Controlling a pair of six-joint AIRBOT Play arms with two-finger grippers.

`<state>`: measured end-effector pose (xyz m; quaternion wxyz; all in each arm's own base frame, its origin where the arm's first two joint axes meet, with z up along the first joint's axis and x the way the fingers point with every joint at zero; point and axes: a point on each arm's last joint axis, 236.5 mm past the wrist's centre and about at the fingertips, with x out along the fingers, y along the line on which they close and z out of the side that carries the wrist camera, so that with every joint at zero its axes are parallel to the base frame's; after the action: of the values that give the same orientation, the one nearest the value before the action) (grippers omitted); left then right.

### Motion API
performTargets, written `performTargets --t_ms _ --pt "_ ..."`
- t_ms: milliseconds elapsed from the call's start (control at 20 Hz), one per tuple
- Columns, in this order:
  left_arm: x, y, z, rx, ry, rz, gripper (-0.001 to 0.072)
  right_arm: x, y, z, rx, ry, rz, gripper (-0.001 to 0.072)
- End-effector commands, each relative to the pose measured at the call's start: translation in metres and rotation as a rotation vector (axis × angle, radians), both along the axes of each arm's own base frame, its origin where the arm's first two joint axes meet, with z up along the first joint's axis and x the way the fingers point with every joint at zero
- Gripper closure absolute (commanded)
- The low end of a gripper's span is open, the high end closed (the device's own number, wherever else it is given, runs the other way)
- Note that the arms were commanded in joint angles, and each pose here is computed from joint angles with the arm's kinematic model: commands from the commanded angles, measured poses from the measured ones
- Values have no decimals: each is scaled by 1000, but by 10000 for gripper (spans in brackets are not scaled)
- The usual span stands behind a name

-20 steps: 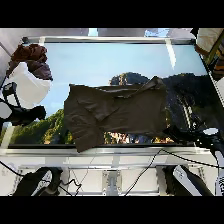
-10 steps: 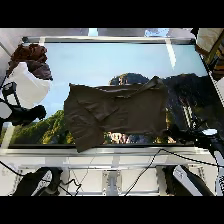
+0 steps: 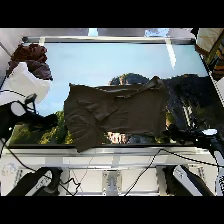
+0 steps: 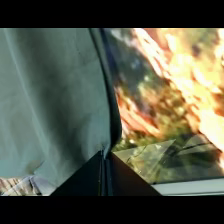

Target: Fold the shirts.

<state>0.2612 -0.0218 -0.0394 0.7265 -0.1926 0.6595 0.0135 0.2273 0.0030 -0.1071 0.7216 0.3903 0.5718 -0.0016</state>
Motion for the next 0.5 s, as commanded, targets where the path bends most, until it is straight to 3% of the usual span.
performTargets --t_ms 0,50,200,450 --pt "23 -33 -22 -166 3 35 256 -4 8 3 34 11 20 690" --pt "25 -25 -27 -141 5 57 203 -5 10 4 40 9 30 691" --pt "40 -6 -30 -122 -37 151 213 0 11 7 49 -13 24 691" --pt "44 -22 -39 -307 16 203 214 4 15 11 74 -29 10 691"
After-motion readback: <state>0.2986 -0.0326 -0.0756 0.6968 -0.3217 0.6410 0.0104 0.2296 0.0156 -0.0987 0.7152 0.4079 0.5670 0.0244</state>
